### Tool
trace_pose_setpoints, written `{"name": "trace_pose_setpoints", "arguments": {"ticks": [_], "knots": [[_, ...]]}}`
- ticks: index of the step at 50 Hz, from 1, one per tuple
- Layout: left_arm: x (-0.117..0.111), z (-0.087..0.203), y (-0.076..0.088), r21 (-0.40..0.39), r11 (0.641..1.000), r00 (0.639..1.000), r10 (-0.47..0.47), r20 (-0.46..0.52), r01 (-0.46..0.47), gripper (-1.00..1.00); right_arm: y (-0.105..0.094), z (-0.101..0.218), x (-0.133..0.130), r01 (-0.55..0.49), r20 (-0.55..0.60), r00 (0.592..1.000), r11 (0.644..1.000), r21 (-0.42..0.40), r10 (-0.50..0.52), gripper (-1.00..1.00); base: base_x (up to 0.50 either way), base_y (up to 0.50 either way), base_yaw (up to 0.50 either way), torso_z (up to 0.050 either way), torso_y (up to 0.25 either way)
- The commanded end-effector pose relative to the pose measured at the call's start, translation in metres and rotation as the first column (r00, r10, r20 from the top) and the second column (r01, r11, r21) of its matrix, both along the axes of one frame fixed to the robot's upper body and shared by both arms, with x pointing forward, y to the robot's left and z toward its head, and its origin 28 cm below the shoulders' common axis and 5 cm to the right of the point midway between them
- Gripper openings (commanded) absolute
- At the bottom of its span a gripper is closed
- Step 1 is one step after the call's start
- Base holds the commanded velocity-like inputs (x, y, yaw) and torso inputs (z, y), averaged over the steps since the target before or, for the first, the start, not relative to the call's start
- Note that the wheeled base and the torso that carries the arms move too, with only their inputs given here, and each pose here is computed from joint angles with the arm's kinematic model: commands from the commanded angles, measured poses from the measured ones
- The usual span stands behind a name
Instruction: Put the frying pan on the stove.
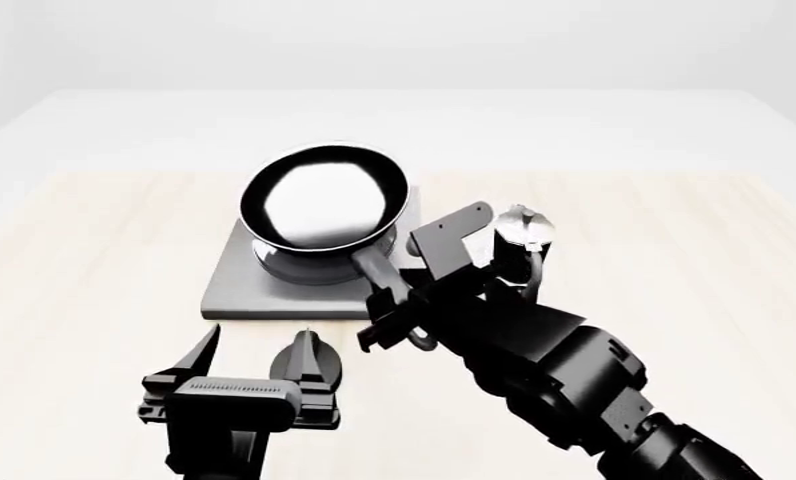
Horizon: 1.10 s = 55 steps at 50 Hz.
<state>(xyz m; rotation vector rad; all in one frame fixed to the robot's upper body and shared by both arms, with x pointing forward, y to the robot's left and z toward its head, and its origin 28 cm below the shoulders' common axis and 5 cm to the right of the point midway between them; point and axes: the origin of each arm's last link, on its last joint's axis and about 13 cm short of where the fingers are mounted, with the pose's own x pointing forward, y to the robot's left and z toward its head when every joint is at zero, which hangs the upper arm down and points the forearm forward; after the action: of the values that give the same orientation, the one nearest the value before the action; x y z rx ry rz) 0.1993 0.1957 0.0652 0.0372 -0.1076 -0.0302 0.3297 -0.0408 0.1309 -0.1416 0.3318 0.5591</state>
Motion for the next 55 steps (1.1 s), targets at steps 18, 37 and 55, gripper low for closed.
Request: {"name": "trace_pose_setpoints", "arguments": {"ticks": [18,37,55], "knots": [[0.001,-0.003,0.001,0.001,1.000,1.000,0.004,-0.004,-0.004,1.00,0.003,0.010,0.011,0.016,0.073,0.997,1.000,0.009,-0.017,-1.00,0.00,0.00,0.00,0.000,0.002],[0.001,0.000,-0.001,0.001,1.000,1.000,-0.002,0.001,0.002,1.00,0.000,0.015,0.009,0.018,0.064,0.998,1.000,0.006,-0.019,1.00,0.00,0.00,0.00,0.001,0.001],[-0.001,0.005,0.000,0.005,1.000,1.000,0.003,0.010,-0.003,1.00,-0.005,0.024,-0.002,0.021,0.089,0.996,0.999,0.045,-0.025,1.00,0.00,0.00,0.00,0.000,0.000]]}}
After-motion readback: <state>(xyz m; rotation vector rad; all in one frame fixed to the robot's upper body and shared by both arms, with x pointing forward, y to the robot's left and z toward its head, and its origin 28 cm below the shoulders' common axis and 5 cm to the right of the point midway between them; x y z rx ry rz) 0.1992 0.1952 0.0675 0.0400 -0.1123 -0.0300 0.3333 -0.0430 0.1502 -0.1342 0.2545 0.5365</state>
